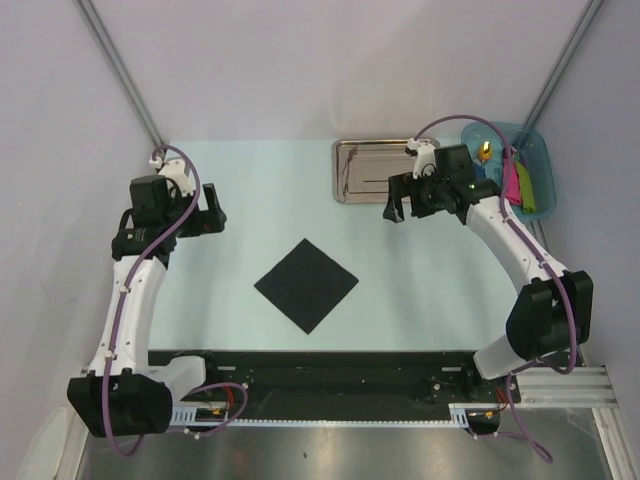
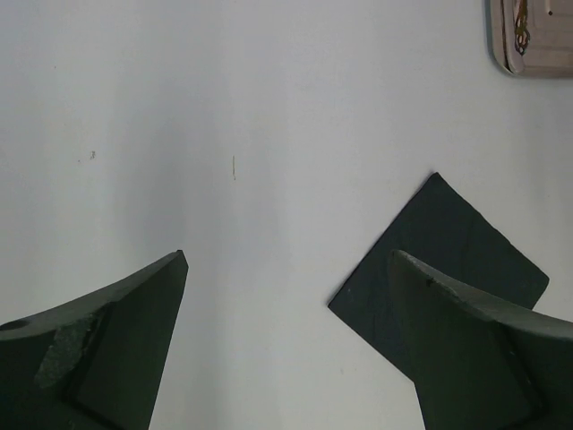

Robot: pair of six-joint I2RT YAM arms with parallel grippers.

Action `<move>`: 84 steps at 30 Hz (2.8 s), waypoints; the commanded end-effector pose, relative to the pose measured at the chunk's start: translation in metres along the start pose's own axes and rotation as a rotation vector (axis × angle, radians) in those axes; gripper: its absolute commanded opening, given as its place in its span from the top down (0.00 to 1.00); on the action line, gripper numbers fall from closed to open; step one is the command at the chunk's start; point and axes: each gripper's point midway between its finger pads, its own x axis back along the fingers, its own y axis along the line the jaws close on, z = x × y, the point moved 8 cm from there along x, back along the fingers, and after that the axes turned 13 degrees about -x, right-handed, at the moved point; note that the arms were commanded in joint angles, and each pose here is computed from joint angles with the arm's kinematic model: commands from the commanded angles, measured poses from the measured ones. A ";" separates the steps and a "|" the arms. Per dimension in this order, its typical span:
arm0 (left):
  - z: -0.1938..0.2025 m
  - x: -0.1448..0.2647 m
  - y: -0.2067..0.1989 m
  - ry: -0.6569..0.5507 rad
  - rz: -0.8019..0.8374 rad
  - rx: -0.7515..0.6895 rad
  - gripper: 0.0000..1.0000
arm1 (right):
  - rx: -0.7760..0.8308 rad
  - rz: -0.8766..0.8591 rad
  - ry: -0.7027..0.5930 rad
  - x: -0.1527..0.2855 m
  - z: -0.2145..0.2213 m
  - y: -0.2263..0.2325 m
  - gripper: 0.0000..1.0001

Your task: Place the utensils on the paper napkin and roll it up

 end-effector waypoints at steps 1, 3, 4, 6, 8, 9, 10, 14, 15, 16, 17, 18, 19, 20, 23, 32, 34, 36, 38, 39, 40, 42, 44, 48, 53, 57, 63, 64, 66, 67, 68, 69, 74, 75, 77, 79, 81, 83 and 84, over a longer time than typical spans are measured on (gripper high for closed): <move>-0.017 0.009 0.004 -0.085 -0.020 -0.045 0.00 | 0.019 -0.003 -0.059 -0.005 -0.023 0.012 0.00; -0.021 0.009 0.006 -0.084 -0.024 -0.064 0.00 | 0.025 -0.015 -0.059 -0.015 -0.031 0.015 0.00; -0.022 0.007 0.008 -0.075 -0.033 -0.080 0.01 | 0.029 -0.022 -0.061 -0.017 -0.035 0.017 0.00; -0.027 0.008 0.011 -0.082 -0.050 -0.085 0.00 | 0.035 -0.030 -0.055 -0.029 -0.046 0.022 0.00; -0.030 0.008 0.011 -0.084 -0.050 -0.085 0.00 | 0.043 -0.044 -0.074 -0.035 -0.063 0.030 0.00; -0.031 0.009 0.010 -0.088 -0.045 -0.086 0.00 | 0.039 -0.045 -0.044 -0.051 -0.062 0.028 0.00; -0.031 0.010 0.010 -0.093 -0.044 -0.087 0.00 | 0.022 -0.049 -0.049 -0.057 -0.067 0.030 0.00; -0.025 0.008 0.010 -0.079 -0.051 -0.085 0.00 | 0.011 -0.114 -0.067 -0.087 -0.085 0.045 0.00; -0.021 0.006 0.011 -0.063 -0.057 -0.082 0.00 | 0.007 -0.137 -0.103 -0.090 -0.096 0.051 0.00; -0.019 0.005 0.012 -0.058 -0.065 -0.081 0.00 | -0.001 -0.146 -0.085 -0.106 -0.092 0.052 0.00; -0.018 0.004 0.012 -0.049 -0.072 -0.080 0.00 | -0.013 -0.159 -0.086 -0.112 -0.094 0.054 0.00; -0.016 0.004 0.013 -0.042 -0.081 -0.080 0.00 | -0.043 -0.171 -0.107 -0.118 -0.100 0.058 0.00; -0.016 0.004 0.014 -0.040 -0.085 -0.078 0.00 | -0.050 -0.185 -0.128 -0.121 -0.108 0.062 0.00; -0.015 0.004 0.013 -0.040 -0.084 -0.078 0.00 | -0.065 -0.186 -0.119 -0.135 -0.107 0.060 0.01; -0.018 0.007 0.014 -0.054 -0.089 -0.105 0.00 | -0.085 -0.174 -0.135 -0.162 -0.115 0.056 0.10; -0.014 -0.001 0.018 -0.022 -0.120 -0.095 0.00 | -0.130 -0.161 -0.165 -0.213 -0.119 0.049 0.44; -0.011 -0.002 0.019 -0.011 -0.121 -0.094 0.00 | -0.138 -0.159 -0.157 -0.224 -0.114 0.048 0.47; -0.011 -0.003 0.019 -0.005 -0.126 -0.095 0.00 | -0.144 -0.149 -0.167 -0.231 -0.113 0.047 0.47; -0.010 -0.003 0.020 -0.004 -0.131 -0.098 0.00 | -0.154 -0.140 -0.175 -0.240 -0.111 0.046 0.46; -0.011 -0.004 0.020 -0.002 -0.133 -0.098 0.01 | -0.171 -0.137 -0.179 -0.243 -0.110 0.046 0.41; -0.011 -0.004 0.021 -0.003 -0.137 -0.098 0.00 | -0.176 -0.137 -0.176 -0.247 -0.107 0.047 0.40; -0.011 -0.005 0.022 0.007 -0.145 -0.096 0.00 | -0.190 -0.126 -0.195 -0.254 -0.106 0.047 0.37; -0.009 -0.005 0.022 0.017 -0.147 -0.098 0.00 | -0.187 -0.117 -0.208 -0.262 -0.103 0.048 0.36; -0.007 -0.005 0.023 0.025 -0.156 -0.100 0.00 | -0.189 -0.096 -0.228 -0.274 -0.100 0.050 0.36; -0.006 -0.003 0.025 0.029 -0.182 -0.101 0.00 | -0.204 -0.020 -0.274 -0.285 -0.096 0.040 0.36; -0.005 -0.005 0.025 0.035 -0.176 -0.108 0.00 | -0.202 0.002 -0.282 -0.289 -0.094 0.034 0.36; -0.006 -0.006 0.026 0.034 -0.184 -0.112 0.00 | -0.226 0.045 -0.268 -0.293 -0.086 0.020 0.38; -0.006 -0.006 0.026 0.033 -0.186 -0.114 0.00 | -0.229 0.043 -0.263 -0.295 -0.084 0.018 0.38; -0.004 -0.006 0.027 0.040 -0.191 -0.115 0.00 | -0.226 0.046 -0.256 -0.296 -0.082 0.017 0.39; -0.004 -0.006 0.027 0.039 -0.194 -0.118 0.00 | -0.223 0.047 -0.254 -0.297 -0.081 0.016 0.39; -0.003 -0.007 0.028 0.045 -0.199 -0.116 0.00 | -0.224 0.052 -0.252 -0.298 -0.080 0.016 0.39; -0.003 -0.006 0.027 0.045 -0.198 -0.118 0.00 | -0.224 0.056 -0.251 -0.298 -0.080 0.014 0.39; -0.002 -0.007 0.027 0.043 -0.193 -0.120 0.00 | -0.220 0.080 -0.252 -0.302 -0.076 0.009 0.40; -0.002 -0.008 0.027 0.048 -0.188 -0.120 0.00 | -0.217 0.080 -0.251 -0.303 -0.075 0.009 0.40; -0.005 -0.008 0.028 0.044 -0.193 -0.116 0.00 | -0.205 0.092 -0.258 -0.306 -0.074 0.009 0.42; -0.006 -0.009 0.028 0.054 -0.196 -0.117 0.00 | -0.207 0.092 -0.258 -0.310 -0.072 0.009 0.42; -0.006 -0.008 0.029 0.052 -0.202 -0.117 0.00 | -0.208 0.089 -0.255 -0.314 -0.070 0.008 0.43; -0.006 -0.009 0.029 0.056 -0.205 -0.117 0.00 | -0.209 0.090 -0.261 -0.313 -0.071 0.008 0.44; -0.005 -0.009 0.029 0.057 -0.204 -0.117 0.00 | -0.208 0.089 -0.262 -0.313 -0.071 0.008 0.45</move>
